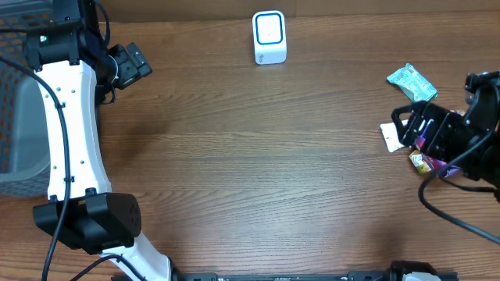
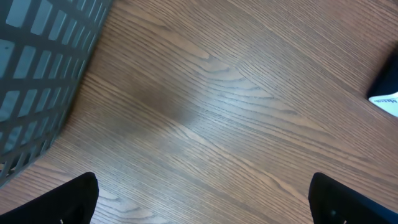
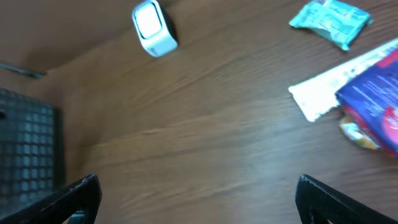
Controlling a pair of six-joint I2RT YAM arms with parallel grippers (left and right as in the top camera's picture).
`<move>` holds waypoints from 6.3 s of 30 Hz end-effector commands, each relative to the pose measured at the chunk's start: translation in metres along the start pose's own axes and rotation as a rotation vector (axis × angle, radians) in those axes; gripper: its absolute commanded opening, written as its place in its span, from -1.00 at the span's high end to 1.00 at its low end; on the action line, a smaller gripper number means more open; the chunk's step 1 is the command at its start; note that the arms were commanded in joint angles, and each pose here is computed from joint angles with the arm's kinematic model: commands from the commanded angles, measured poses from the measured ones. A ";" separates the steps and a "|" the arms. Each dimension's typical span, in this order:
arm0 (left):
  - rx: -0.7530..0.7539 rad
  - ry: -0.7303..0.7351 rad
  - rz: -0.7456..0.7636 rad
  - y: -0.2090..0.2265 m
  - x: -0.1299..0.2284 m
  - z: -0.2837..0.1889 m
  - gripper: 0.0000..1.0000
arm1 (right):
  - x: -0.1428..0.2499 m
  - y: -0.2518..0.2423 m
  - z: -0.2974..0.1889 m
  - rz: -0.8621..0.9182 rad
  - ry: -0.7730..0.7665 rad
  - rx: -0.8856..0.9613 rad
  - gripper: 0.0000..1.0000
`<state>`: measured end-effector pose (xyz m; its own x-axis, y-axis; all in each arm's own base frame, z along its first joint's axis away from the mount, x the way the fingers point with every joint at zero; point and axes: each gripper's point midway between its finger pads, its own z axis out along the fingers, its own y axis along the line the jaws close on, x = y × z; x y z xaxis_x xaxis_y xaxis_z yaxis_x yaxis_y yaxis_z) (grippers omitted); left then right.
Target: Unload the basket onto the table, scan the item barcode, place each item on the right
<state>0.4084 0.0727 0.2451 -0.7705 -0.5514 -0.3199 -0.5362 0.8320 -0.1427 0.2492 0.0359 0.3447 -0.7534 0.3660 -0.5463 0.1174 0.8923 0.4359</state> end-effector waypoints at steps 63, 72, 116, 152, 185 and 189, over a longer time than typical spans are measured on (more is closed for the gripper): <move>0.000 -0.003 -0.008 -0.002 0.000 0.000 -0.99 | 0.101 -0.071 0.119 -0.551 -0.803 -0.123 -1.00; 0.000 -0.003 -0.008 -0.002 0.000 0.000 -1.00 | 0.101 -0.071 0.119 -0.550 -0.803 -0.123 -1.00; 0.394 -1.020 0.366 0.017 0.145 -0.036 -0.99 | 0.101 -0.071 0.119 -0.550 -0.803 -0.123 -1.00; 0.273 -1.112 0.379 0.065 0.178 0.024 -0.99 | 0.101 -0.071 0.119 -0.550 -0.803 -0.123 -1.00; 0.274 -1.111 0.379 0.065 0.178 0.024 -0.99 | 0.101 -0.071 0.119 -0.550 -0.803 -0.123 -1.00; 0.274 -1.111 0.380 0.065 0.178 0.024 -0.99 | 0.101 -0.071 0.119 -0.551 -0.803 -0.123 -1.00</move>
<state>0.2450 0.0265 0.1565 -0.0731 -0.0480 -0.9962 -0.1336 0.9903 -0.0379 0.2420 0.0420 0.1749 -0.0171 0.0136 -0.9998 -0.2261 0.9740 0.0171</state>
